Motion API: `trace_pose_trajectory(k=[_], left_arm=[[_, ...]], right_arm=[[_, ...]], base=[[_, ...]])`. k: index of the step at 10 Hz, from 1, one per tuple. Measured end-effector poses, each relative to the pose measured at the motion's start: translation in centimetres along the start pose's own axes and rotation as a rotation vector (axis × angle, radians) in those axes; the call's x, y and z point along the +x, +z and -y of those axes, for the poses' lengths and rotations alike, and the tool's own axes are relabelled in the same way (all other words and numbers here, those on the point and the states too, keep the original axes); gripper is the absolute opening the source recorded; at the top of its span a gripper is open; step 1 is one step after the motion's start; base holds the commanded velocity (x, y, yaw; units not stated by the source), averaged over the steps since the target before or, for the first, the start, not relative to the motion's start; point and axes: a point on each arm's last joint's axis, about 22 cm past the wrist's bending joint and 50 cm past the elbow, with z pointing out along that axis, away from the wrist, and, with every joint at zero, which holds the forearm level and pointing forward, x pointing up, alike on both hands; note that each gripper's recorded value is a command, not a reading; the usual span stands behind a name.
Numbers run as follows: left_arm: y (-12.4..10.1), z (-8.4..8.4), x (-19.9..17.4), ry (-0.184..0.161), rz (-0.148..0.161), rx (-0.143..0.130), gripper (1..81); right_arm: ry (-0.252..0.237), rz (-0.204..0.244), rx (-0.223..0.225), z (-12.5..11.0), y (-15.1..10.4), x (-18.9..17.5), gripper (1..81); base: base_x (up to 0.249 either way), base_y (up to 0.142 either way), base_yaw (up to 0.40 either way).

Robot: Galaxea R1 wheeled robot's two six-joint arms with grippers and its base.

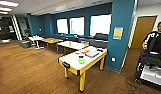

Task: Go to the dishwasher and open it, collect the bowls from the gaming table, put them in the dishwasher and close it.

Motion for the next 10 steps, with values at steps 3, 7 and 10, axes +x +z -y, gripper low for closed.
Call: trace_pose_trajectory(k=[3, 7, 10], left_arm=[[0.0, 0.01, 0.09, 0.001, -0.001, 0.0, 81.1], [0.01, 0.05, 0.39, 0.001, -0.004, 0.001, 81.1], [-0.01, 0.01, -0.08, -0.002, 0.001, 0.0, 81.1]], right_arm=[[0.0, 0.0, 0.0, -0.01, 0.0, 0.04, 81.1], [0.0, 0.007, 0.001, 0.06, -0.01, -0.44, 81.1], [-0.002, -0.001, 0.0, -0.01, 0.01, 0.08, 81.1]], base=[[0.0, 0.0, -0.4], [0.0, 0.0, -0.184], [0.0, 0.0, 0.0]])
